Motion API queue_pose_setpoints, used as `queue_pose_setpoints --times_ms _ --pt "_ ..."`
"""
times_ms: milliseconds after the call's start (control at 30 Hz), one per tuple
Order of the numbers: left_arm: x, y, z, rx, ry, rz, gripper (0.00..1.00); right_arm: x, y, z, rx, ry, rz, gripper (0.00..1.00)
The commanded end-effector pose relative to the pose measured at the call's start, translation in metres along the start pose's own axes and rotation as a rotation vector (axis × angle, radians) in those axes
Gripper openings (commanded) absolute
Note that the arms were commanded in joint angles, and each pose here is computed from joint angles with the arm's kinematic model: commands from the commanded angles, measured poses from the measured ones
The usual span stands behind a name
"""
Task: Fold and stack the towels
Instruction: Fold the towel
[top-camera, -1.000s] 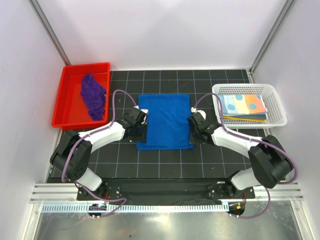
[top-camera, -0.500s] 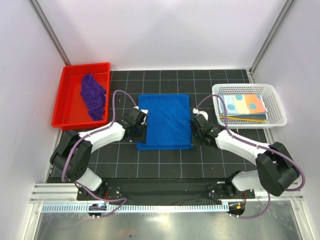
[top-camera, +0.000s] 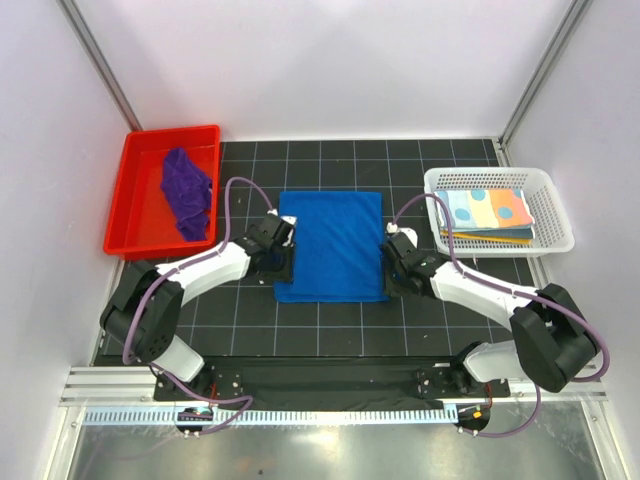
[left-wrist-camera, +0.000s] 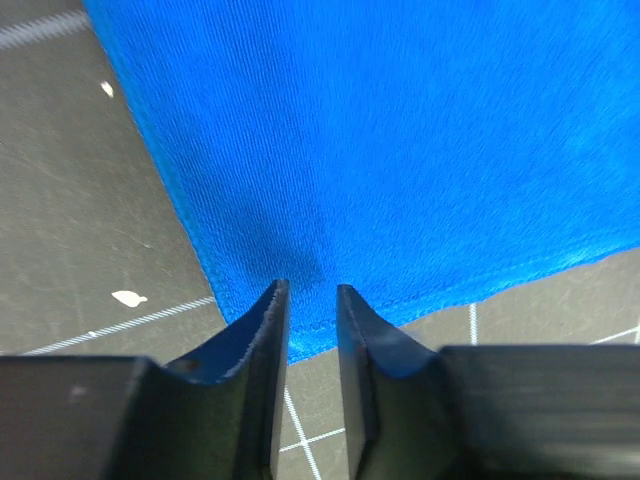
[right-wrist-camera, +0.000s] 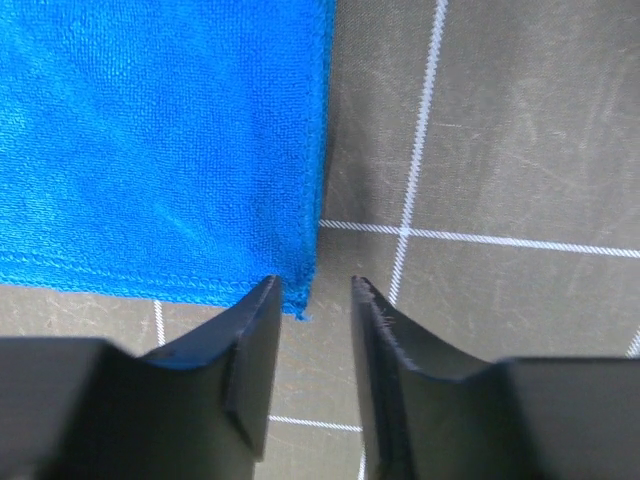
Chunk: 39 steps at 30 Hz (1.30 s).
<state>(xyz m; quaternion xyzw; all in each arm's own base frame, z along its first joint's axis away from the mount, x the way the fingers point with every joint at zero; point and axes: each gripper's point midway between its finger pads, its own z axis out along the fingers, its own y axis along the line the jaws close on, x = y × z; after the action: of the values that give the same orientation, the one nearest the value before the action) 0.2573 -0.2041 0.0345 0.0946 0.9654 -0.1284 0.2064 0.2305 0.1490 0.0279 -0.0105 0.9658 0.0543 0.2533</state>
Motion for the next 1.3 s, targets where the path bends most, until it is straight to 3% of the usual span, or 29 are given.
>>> queue_pose_setpoints --times_ms 0,67,267,400,567,1000,1267 --pt "-0.043 -0.009 -0.022 0.0 -0.129 0.018 0.3 -0.041 0.011 -0.023 -0.015 -0.117 0.002 0.44" --pt "-0.069 -0.011 -0.03 -0.021 -0.182 0.023 0.34 -0.065 0.013 -0.035 -0.003 -0.175 0.003 0.49" --pt "-0.157 -0.002 -0.038 -0.045 -0.322 -0.006 0.41 -0.148 0.033 -0.039 -0.039 -0.3 0.023 0.51" --pt "-0.202 0.012 -0.008 -0.042 -0.339 -0.02 0.41 -0.214 0.048 -0.015 -0.141 -0.33 0.091 0.46" --pt "-0.247 0.02 0.012 0.027 -0.364 -0.006 0.38 -0.249 0.072 0.041 -0.257 -0.272 0.116 0.38" --pt "-0.271 0.046 0.081 0.038 -0.32 -0.041 0.36 -0.292 0.067 0.116 -0.3 -0.242 0.209 0.31" --pt "-0.266 0.066 0.099 -0.017 -0.291 -0.074 0.34 -0.285 0.047 0.146 -0.291 -0.202 0.274 0.29"
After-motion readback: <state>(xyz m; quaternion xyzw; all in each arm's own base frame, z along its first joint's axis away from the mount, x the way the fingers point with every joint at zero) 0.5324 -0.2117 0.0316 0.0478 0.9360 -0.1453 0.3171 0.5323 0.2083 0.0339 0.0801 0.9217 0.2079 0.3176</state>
